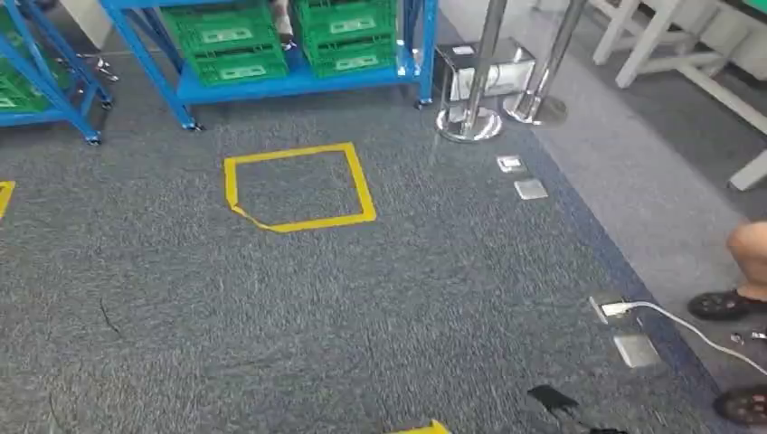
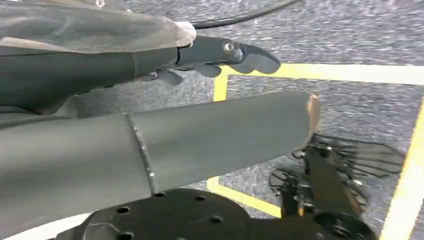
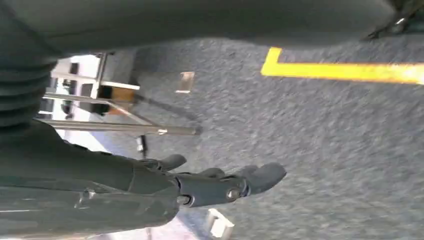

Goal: Take the parts from the cabinet and place them on the table.

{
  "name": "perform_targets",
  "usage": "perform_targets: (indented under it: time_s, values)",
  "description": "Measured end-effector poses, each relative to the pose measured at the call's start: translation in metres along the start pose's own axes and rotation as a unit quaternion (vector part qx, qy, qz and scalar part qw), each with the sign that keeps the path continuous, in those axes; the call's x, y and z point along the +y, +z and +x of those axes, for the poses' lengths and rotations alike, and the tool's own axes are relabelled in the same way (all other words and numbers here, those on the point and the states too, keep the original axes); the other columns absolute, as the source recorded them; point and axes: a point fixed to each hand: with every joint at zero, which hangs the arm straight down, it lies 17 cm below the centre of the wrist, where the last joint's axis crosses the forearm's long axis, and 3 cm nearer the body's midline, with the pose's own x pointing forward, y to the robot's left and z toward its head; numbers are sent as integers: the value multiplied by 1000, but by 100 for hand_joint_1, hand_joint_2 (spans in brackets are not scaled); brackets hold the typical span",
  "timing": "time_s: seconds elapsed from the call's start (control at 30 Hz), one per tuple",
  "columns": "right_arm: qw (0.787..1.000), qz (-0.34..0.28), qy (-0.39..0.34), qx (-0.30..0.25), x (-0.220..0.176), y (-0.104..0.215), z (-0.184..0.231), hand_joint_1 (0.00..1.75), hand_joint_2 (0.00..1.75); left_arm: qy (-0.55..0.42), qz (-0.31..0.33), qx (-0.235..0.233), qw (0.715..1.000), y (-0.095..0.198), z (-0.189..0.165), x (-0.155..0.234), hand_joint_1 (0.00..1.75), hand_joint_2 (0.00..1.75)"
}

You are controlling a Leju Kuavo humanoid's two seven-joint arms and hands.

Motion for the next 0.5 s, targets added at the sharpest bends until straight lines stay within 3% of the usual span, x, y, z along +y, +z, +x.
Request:
perform_targets:
  time_s: [0.5]
  values:
    - [1000, 24, 9, -5, 9, 1, -1, 0, 0, -3, -3, -1, 1000, 0, 1, -4, 0, 0]
